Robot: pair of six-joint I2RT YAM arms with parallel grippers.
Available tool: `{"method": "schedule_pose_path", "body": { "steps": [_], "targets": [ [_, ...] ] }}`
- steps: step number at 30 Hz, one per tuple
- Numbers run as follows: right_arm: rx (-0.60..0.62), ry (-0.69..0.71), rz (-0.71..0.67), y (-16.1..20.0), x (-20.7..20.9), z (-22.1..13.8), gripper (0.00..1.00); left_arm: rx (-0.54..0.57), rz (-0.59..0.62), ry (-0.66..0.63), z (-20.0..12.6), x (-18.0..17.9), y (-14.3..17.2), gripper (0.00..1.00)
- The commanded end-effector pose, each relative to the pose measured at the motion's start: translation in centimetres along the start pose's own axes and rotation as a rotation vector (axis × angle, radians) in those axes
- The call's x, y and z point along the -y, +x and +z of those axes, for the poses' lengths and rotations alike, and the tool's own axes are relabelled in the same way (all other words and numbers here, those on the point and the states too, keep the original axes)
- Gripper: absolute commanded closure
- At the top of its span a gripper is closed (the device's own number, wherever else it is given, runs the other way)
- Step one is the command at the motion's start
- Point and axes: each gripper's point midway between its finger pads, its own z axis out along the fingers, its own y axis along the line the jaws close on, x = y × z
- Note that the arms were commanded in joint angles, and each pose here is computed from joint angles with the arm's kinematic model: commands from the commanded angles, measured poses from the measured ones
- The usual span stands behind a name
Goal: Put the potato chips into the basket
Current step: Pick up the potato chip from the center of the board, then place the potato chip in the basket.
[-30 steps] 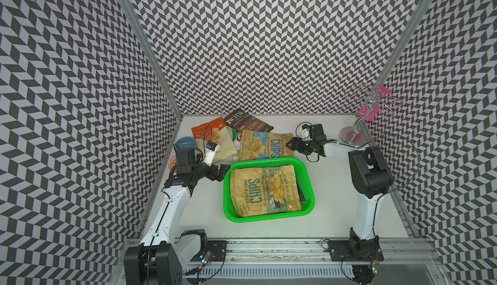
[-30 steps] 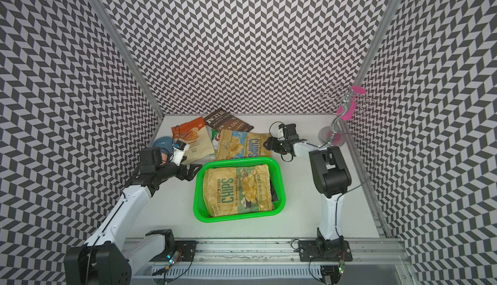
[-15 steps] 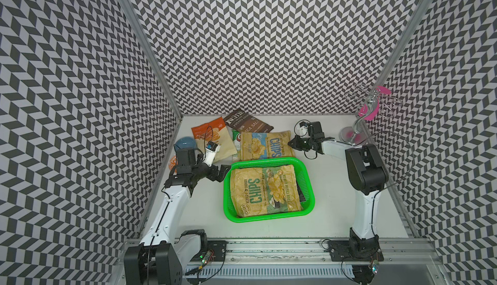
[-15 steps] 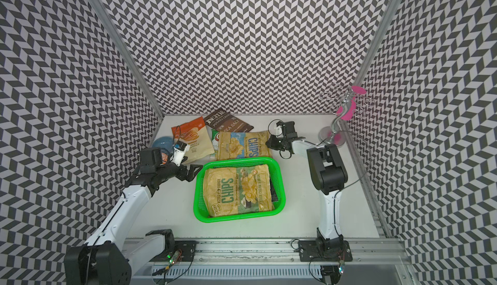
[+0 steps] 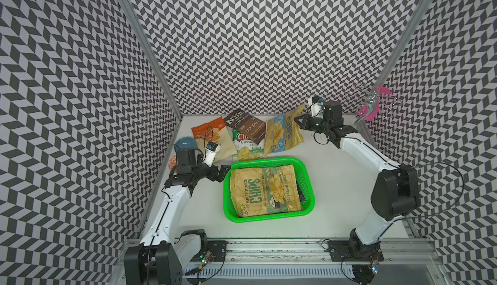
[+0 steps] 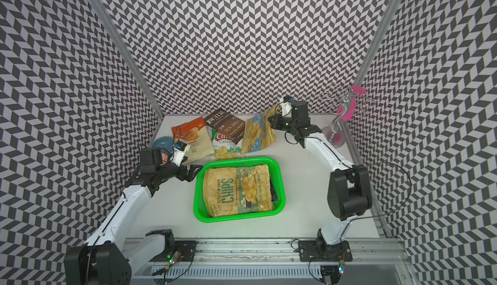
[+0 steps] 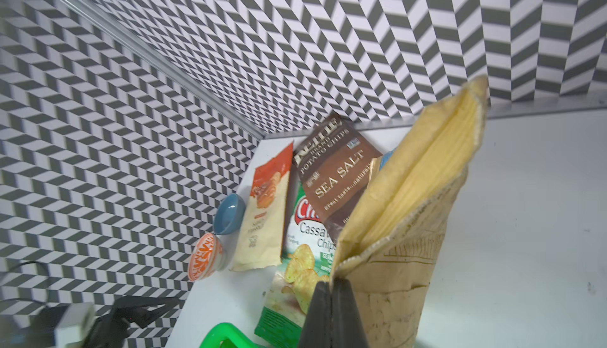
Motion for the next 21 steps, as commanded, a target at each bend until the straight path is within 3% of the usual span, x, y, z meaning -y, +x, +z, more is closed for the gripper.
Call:
{"method": "schedule_pose_path", "body": {
  "steps": [1, 6, 11, 21],
  "targets": [
    [0.145, -0.131, -0.114, -4.9, -6.3, -4.6, 1.00, 0.002, 0.000, 0.001, -0.1, 0.1, 0.2, 0.01],
    [0.214, -0.241, -0.148, -6.6, -11.3, -9.3, 1.00, 0.004, 0.000, -0.019, -0.2, -0.3, 0.0, 0.01],
    [0.203, -0.359, -0.164, -5.6, -15.3, -12.5, 1.00, 0.001, -0.015, -0.074, -0.2, -1.3, 0.1, 0.01],
    [0.054, -0.589, -0.129, 3.6, -19.5, -14.6, 1.00, -0.016, -0.046, -0.116, 0.1, -2.3, 0.4, 0.01]
  ]
}}
